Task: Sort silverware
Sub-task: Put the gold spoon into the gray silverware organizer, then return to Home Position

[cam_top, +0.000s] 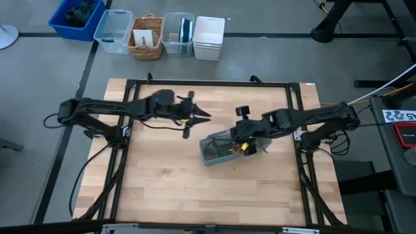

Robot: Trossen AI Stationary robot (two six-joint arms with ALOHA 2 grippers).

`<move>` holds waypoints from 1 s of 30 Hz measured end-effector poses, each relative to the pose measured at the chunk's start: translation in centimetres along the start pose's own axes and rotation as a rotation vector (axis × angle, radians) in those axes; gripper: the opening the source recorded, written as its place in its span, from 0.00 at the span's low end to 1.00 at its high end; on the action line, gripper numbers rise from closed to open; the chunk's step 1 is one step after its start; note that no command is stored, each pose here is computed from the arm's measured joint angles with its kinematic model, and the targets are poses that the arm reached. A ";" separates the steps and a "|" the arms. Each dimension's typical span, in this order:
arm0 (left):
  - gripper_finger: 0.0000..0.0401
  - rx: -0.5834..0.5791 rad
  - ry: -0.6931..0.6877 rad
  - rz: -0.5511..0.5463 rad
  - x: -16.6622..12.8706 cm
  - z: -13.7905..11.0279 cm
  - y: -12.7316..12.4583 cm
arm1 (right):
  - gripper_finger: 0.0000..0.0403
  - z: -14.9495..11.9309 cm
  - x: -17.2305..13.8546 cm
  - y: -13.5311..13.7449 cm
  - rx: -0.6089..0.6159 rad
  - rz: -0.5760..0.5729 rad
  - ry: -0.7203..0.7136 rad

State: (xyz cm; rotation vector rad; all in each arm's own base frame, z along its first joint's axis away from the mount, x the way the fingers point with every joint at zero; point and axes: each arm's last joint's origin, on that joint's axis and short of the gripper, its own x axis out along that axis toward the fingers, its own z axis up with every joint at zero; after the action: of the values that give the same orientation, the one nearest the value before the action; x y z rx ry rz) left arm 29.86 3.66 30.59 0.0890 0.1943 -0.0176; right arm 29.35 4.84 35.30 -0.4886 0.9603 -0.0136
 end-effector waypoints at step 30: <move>0.16 -0.063 -0.395 0.157 -18.4 -11.5 -3.8 | 0.13 -6.5 -11.2 -2.7 0.330 -0.119 -0.276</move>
State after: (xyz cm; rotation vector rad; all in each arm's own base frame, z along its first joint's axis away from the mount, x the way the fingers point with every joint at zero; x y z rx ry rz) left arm 9.54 1.08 22.59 0.0359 -0.2069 0.1263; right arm 18.26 2.42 42.06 -0.2336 0.6409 -0.2039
